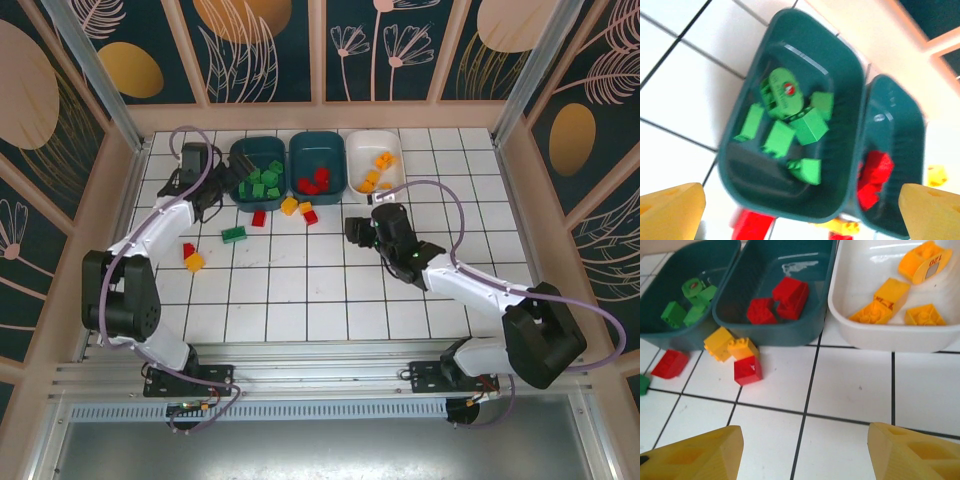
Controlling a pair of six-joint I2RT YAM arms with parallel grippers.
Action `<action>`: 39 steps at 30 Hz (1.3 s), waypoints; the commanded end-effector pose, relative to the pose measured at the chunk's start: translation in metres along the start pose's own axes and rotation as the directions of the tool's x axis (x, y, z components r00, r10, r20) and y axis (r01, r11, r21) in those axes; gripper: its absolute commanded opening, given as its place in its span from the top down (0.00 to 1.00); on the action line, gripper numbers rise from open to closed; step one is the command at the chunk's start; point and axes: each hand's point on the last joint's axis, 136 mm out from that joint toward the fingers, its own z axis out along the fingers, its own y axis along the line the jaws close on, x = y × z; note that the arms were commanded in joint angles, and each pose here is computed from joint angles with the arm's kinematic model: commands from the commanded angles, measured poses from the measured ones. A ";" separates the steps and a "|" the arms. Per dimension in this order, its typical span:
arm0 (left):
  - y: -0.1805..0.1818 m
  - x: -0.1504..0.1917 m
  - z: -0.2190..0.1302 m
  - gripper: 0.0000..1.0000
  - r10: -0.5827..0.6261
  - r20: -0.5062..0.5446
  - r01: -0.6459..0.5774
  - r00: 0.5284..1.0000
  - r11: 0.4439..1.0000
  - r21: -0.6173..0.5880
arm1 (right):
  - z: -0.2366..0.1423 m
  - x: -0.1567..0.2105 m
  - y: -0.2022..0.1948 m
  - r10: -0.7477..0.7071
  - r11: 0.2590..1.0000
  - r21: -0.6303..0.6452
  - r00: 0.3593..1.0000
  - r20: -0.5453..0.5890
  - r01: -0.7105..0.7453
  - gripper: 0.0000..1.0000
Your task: Sort the legos into containers by color
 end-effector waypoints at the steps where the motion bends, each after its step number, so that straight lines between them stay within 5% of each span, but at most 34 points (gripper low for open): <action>1: 0.055 0.047 0.020 0.02 0.097 -0.127 -0.118 0.987 0.980 -0.163 | -0.001 -0.003 0.004 0.002 1.000 -0.025 0.999 0.053 -0.001 0.33; 8: 0.074 0.080 0.040 0.06 0.236 -0.231 -0.299 0.944 0.908 -0.295 | 0.002 0.014 -0.007 0.013 1.000 -0.009 0.999 0.040 -0.012 0.32; 15: 0.096 0.084 0.047 0.09 0.243 -0.256 -0.333 0.936 0.849 -0.411 | 0.001 0.016 -0.009 0.011 1.000 0.004 0.999 0.035 -0.011 0.32; 31: 0.110 0.116 0.029 0.14 0.231 -0.304 -0.338 0.924 0.866 -0.369 | 0.005 0.019 -0.008 0.014 1.000 0.000 1.000 0.022 -0.014 0.32; 34: 0.116 0.126 0.038 0.19 0.224 -0.330 -0.343 0.917 0.864 -0.369 | 0.006 0.020 -0.008 0.015 1.000 0.000 1.000 0.019 -0.015 0.32; 39: 0.109 0.122 0.039 0.43 0.228 -0.304 -0.330 0.925 0.878 -0.346 | 0.005 0.020 -0.010 0.013 1.000 0.008 1.000 0.022 -0.013 0.31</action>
